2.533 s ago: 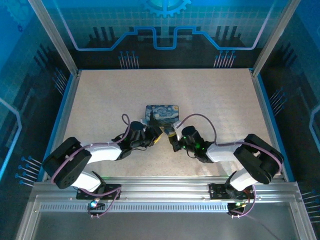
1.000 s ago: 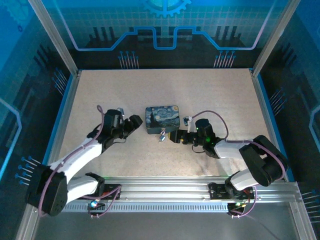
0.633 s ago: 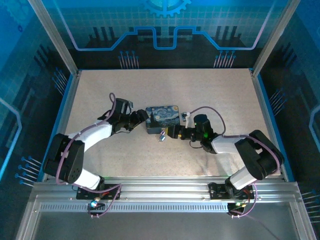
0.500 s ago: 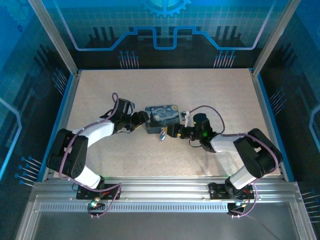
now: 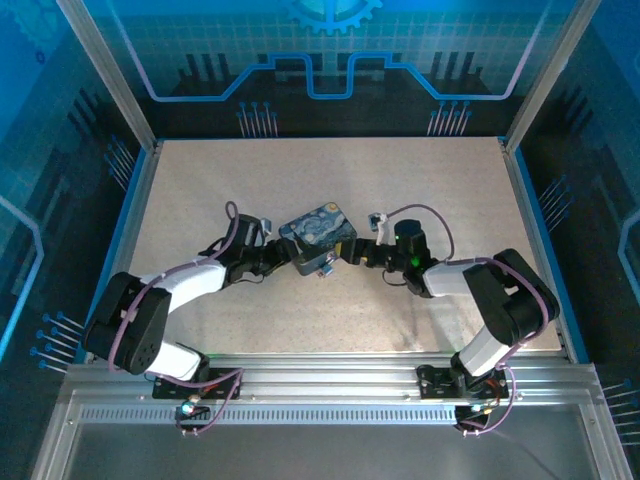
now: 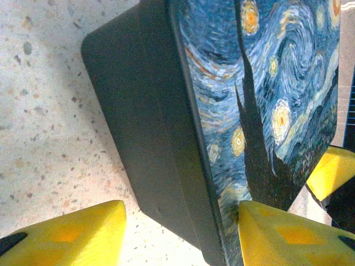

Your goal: Unlock the padlock with the key

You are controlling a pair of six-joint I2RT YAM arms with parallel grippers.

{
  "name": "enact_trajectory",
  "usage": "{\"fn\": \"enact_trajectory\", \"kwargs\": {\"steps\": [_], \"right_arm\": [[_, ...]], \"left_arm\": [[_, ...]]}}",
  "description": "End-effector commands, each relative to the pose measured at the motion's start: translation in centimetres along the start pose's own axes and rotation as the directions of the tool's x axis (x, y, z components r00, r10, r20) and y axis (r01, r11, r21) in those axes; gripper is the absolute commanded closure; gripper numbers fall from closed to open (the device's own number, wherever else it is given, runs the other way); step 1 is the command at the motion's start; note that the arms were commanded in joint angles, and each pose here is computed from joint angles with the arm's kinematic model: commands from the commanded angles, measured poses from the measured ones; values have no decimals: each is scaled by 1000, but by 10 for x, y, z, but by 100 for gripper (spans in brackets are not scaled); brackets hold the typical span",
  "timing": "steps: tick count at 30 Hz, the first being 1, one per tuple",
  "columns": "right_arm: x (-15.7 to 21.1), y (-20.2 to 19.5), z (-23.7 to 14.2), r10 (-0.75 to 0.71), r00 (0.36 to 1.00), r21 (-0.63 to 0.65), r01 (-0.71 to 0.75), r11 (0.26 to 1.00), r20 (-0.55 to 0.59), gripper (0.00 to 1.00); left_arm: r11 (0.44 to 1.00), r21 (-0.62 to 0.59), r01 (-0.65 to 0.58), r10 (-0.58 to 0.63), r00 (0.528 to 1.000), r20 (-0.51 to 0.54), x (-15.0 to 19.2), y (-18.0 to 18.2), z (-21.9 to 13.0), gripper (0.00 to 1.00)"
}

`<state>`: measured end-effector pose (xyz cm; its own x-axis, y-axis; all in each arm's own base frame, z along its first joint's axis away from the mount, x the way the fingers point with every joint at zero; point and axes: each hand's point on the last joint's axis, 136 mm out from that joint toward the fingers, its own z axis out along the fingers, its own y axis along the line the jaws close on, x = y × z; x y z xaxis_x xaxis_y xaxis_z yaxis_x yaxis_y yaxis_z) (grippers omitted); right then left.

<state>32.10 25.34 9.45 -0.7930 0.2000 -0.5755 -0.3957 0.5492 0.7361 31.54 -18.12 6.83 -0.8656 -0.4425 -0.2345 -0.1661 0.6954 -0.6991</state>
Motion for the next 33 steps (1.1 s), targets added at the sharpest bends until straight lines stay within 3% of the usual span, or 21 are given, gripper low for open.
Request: {"fn": "enact_trajectory", "kwargs": {"steps": [1, 10, 33], "right_arm": [[5, 5, -10, -32, 999, -40, 33, 999, 21, 23], [22, 20, 5, -53, 998, -148, 49, 988, -26, 28], [38, 11, 53, -54, 995, -190, 39, 981, -79, 35]], "left_arm": [[993, -108, 48, -53, 998, -44, 24, 31, -2, 44], [994, -101, 49, -53, 998, -35, 24, 28, -5, 44], [995, -79, 65, -67, 997, -31, 23, 21, -6, 44]]}}
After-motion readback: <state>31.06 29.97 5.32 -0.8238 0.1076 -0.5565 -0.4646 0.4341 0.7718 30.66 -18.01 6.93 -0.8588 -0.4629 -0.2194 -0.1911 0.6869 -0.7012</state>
